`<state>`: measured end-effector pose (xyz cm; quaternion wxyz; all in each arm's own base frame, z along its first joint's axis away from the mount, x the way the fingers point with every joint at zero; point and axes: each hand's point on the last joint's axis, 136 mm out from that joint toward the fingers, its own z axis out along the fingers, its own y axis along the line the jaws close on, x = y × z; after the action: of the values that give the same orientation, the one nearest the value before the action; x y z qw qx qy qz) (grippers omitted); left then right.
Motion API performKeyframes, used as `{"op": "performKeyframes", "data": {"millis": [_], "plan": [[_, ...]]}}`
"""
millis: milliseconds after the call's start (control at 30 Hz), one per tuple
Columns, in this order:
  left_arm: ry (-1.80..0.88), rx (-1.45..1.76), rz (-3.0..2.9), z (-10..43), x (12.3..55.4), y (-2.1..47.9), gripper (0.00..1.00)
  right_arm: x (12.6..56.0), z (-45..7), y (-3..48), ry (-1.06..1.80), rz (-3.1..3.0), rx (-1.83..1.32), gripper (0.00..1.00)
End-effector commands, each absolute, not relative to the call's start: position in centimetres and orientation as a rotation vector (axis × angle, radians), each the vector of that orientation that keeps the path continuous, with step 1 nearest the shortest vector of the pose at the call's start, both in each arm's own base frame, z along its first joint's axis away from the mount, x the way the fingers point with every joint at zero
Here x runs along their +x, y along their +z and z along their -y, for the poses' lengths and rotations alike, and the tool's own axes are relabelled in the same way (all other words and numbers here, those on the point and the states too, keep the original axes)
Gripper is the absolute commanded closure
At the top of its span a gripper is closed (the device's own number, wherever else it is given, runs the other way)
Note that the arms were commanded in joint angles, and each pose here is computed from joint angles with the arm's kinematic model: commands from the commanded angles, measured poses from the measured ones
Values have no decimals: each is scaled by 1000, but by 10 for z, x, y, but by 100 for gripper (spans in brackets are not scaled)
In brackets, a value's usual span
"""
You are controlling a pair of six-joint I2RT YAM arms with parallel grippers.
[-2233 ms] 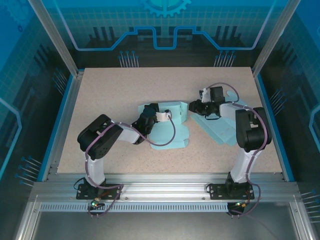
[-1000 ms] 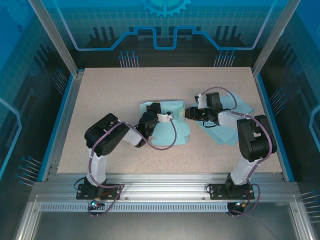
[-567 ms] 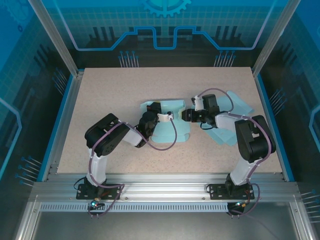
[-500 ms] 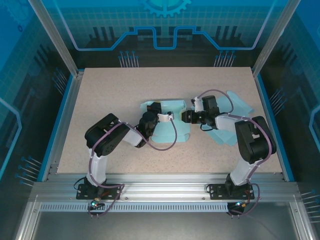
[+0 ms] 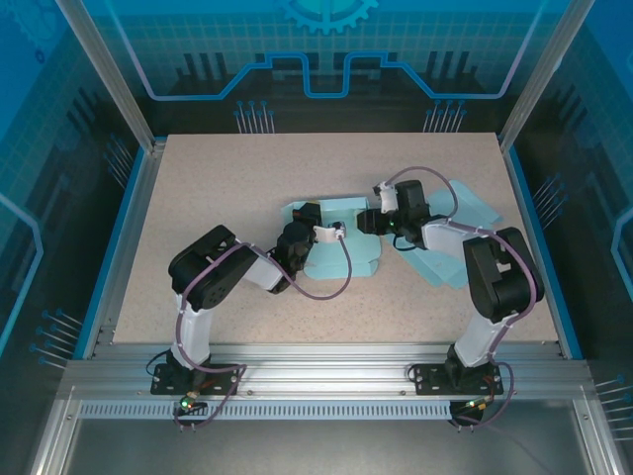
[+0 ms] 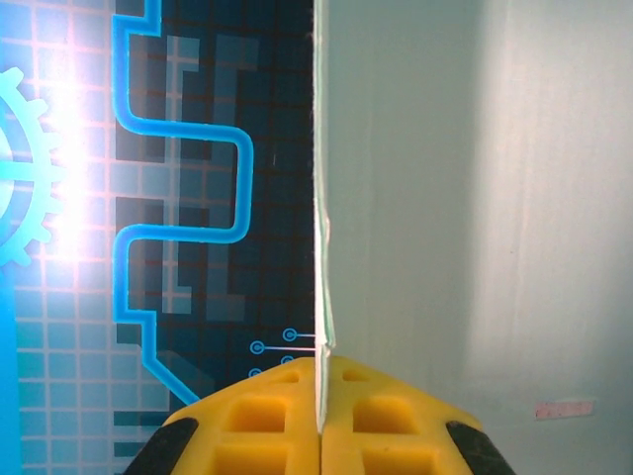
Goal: Fold the paper box
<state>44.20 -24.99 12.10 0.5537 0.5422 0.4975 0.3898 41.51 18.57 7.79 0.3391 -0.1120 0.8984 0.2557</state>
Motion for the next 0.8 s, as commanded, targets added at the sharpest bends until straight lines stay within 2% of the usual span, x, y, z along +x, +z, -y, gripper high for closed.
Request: {"op": "performKeyframes", "data": {"millis": [0, 167, 300, 433, 500, 667, 767], "plan": [[873, 1280, -1150, 263, 436, 121, 100, 430, -188, 85, 594, -2295, -342, 54], [854, 1291, -1161, 265, 436, 116, 100, 435, -181, 77, 527, -2308, -343, 56], [845, 1289, -1168, 266, 435, 116, 100, 437, -176, 71, 481, -2313, -328, 66], [828, 1259, -1171, 270, 434, 123, 92, 440, -176, 72, 403, -2297, -330, 72], [810, 1237, -1176, 273, 433, 129, 85, 440, -177, 72, 356, -2290, -345, 80], [760, 1160, -1211, 276, 428, 147, 49, 438, -181, 72, 262, -2274, -377, 89], [731, 1122, -1234, 276, 424, 158, 39, 437, -181, 73, 252, -2268, -380, 93]]}}
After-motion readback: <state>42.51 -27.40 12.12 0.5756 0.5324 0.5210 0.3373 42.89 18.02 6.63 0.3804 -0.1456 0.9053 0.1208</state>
